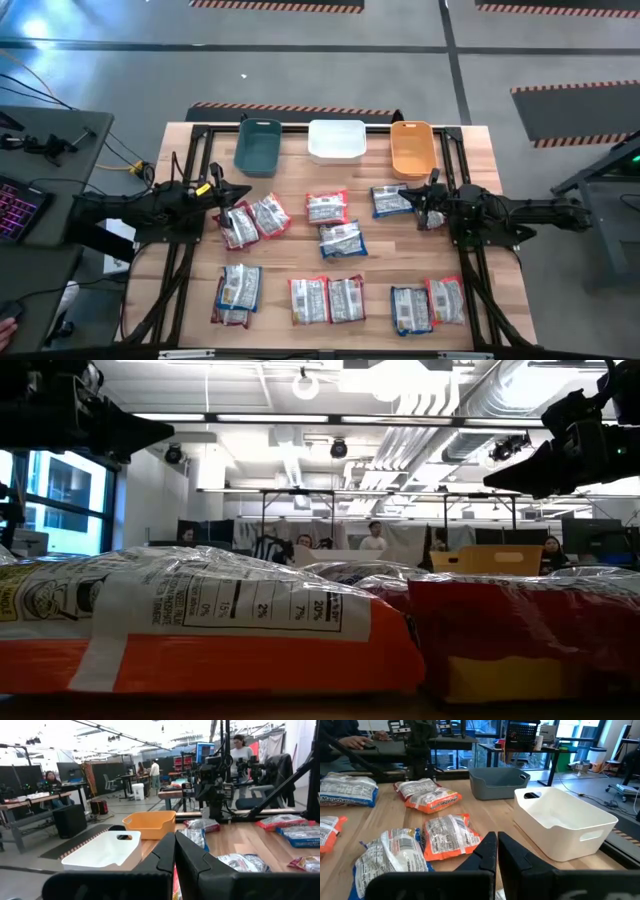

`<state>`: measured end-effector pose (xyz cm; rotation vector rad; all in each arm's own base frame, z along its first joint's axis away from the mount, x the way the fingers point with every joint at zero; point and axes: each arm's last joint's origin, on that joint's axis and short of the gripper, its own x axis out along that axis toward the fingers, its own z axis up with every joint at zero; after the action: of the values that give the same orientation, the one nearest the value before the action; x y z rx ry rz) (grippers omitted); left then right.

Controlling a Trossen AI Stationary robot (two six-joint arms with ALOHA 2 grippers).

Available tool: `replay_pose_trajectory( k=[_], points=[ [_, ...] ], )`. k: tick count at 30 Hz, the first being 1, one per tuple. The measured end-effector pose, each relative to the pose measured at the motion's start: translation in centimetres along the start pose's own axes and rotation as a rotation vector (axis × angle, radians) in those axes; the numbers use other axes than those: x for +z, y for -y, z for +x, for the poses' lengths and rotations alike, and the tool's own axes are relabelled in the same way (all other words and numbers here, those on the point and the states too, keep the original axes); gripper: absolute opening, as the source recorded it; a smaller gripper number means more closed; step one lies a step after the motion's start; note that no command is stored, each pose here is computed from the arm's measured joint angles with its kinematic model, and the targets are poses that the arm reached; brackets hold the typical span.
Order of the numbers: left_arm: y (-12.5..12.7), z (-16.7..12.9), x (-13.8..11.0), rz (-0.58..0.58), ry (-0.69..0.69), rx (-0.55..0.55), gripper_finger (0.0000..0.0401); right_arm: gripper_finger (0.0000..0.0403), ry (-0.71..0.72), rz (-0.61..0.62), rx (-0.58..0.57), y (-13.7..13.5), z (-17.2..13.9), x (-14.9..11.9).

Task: Sort Maruchan noodles
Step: Put the top right orange noodle pack into the blue bin

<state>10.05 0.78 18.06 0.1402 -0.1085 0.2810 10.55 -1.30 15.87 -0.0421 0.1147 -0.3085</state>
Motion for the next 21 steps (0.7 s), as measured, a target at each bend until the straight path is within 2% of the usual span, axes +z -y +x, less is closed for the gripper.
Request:
replay_pose_trajectory(
  k=[7, 13, 21],
  points=[
    [0.0, 0.0, 0.01, -0.005, 0.001, 0.0, 0.0, 0.0, 0.0, 0.005, -0.001, 0.0, 0.0, 0.0],
    [-0.1, 0.0, 0.15, 0.046, 0.012, 0.029, 0.0, 0.0, 0.004, 0.05, -0.03, 0.09, 0.0, 0.04],
    [0.03, 0.0, -0.09, 0.039, -0.009, -0.005, 0.0, 0.0, -0.082, 0.002, 0.04, -0.44, 0.48, -0.68]
  ],
)
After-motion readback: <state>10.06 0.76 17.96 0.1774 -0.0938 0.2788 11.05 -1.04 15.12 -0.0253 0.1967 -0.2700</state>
